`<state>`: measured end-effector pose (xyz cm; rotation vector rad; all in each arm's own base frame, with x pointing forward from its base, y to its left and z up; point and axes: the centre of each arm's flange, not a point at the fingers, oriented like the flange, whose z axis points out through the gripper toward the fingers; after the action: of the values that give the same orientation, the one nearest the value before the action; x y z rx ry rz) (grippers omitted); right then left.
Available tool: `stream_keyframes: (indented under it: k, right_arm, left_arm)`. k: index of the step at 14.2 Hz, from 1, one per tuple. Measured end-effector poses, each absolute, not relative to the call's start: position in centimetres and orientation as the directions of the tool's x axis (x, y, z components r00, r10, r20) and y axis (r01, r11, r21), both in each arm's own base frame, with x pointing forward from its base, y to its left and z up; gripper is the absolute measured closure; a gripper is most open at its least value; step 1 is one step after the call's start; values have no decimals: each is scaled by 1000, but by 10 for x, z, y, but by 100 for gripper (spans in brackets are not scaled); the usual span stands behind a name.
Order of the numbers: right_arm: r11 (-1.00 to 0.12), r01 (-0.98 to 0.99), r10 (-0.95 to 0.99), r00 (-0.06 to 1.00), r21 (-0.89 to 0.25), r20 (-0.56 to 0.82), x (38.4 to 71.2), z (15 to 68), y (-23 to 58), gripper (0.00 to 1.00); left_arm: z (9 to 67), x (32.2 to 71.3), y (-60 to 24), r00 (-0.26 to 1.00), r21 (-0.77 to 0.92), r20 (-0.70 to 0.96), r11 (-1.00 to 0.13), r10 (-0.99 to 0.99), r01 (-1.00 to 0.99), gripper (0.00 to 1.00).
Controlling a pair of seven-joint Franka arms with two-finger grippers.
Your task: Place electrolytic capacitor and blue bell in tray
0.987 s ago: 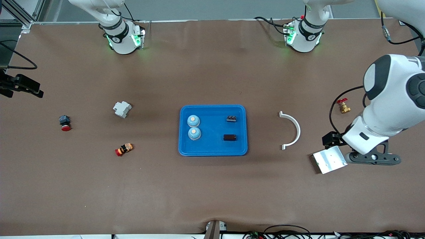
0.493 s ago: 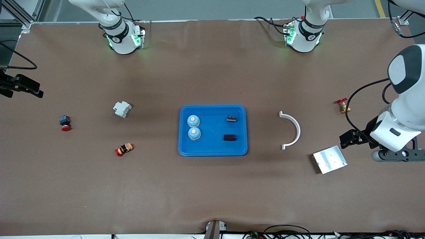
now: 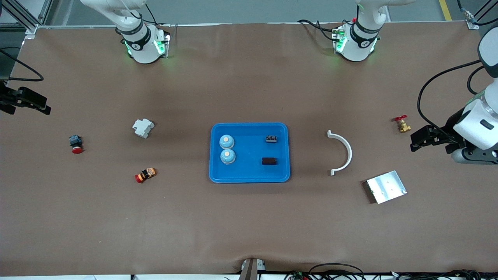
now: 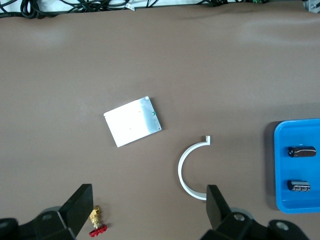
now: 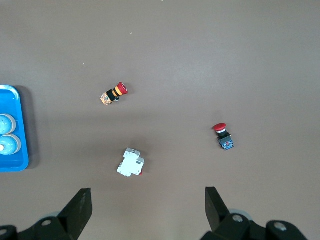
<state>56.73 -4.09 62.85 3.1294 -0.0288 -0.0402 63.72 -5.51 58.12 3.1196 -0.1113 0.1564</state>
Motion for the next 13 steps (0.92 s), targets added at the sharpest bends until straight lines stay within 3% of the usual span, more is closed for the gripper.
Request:
stream_keyframes:
  k: [13]
  right_arm:
    - [-1000,-20,-20,999,12,-26,567,628,-41,0]
  left_arm:
    - [574,635,-65,993,28,93,-997,-67,-70,0]
